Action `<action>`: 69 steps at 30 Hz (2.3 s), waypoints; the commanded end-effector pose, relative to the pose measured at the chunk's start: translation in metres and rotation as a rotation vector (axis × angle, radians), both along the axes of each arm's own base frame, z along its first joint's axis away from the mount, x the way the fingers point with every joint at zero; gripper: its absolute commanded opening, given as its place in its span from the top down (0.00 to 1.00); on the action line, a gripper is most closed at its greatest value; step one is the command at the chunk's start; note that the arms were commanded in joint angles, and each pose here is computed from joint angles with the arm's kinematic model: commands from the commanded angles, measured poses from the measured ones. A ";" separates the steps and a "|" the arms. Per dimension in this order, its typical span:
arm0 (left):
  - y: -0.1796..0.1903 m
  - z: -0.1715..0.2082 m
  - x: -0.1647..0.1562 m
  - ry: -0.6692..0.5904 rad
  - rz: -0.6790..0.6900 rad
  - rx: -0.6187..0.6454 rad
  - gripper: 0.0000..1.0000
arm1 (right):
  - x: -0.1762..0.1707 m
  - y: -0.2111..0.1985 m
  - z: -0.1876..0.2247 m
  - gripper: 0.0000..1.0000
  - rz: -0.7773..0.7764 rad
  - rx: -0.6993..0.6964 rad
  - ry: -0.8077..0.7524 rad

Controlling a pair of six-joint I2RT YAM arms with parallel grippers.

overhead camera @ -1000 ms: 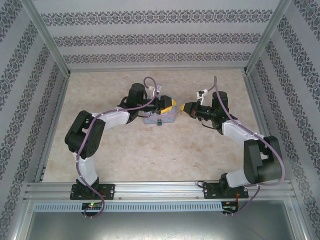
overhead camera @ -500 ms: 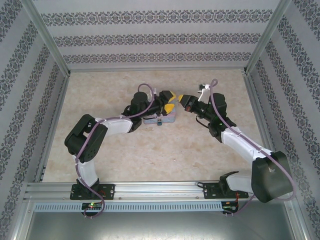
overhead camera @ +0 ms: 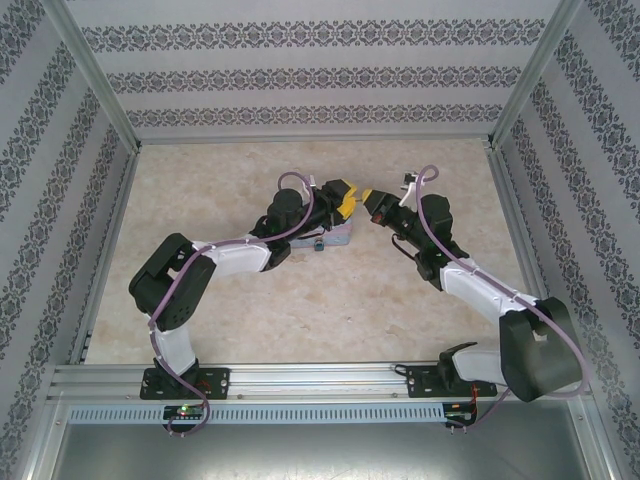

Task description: Unlock a padlock with a key

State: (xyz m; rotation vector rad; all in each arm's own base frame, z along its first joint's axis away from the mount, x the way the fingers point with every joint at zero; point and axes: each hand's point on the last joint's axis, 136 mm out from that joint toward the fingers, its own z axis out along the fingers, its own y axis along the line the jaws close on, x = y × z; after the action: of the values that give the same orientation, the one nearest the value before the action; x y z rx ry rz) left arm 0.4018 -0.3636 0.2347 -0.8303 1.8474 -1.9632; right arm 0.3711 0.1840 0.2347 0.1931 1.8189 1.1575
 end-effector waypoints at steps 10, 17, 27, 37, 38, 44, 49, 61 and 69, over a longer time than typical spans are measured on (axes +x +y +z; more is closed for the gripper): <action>-0.011 0.024 -0.004 -0.036 0.000 -0.075 0.56 | 0.006 -0.006 0.016 1.00 -0.011 0.115 -0.060; -0.014 0.029 -0.004 -0.026 -0.005 -0.076 0.56 | 0.004 -0.007 0.016 1.00 -0.013 0.051 -0.091; -0.016 0.025 -0.002 -0.021 -0.003 -0.079 0.63 | 0.003 0.001 0.012 1.00 0.009 0.080 -0.069; -0.018 0.022 0.001 -0.017 0.001 -0.086 0.66 | 0.001 0.008 0.009 1.00 0.030 0.085 -0.056; -0.018 0.021 0.002 -0.015 0.002 -0.087 0.68 | 0.001 0.008 0.008 1.00 0.029 0.085 -0.052; -0.017 0.019 0.002 -0.014 0.009 -0.088 0.79 | 0.002 0.008 0.006 1.00 0.027 0.087 -0.046; -0.016 0.018 0.003 -0.011 0.013 -0.086 0.92 | 0.002 0.008 0.004 1.00 0.026 0.090 -0.039; -0.018 0.005 0.000 -0.031 -0.018 -0.020 1.00 | 0.003 -0.007 0.008 0.54 -0.002 0.123 -0.017; -0.013 -0.010 -0.009 -0.130 -0.176 0.180 1.00 | -0.005 -0.032 0.008 0.47 0.032 0.143 0.035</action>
State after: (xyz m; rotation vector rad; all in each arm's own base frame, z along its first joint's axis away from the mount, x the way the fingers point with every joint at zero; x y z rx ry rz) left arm 0.3946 -0.3785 0.2205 -0.6988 1.9669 -1.9251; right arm 0.3781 0.1487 0.2406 0.3137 1.7457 1.2479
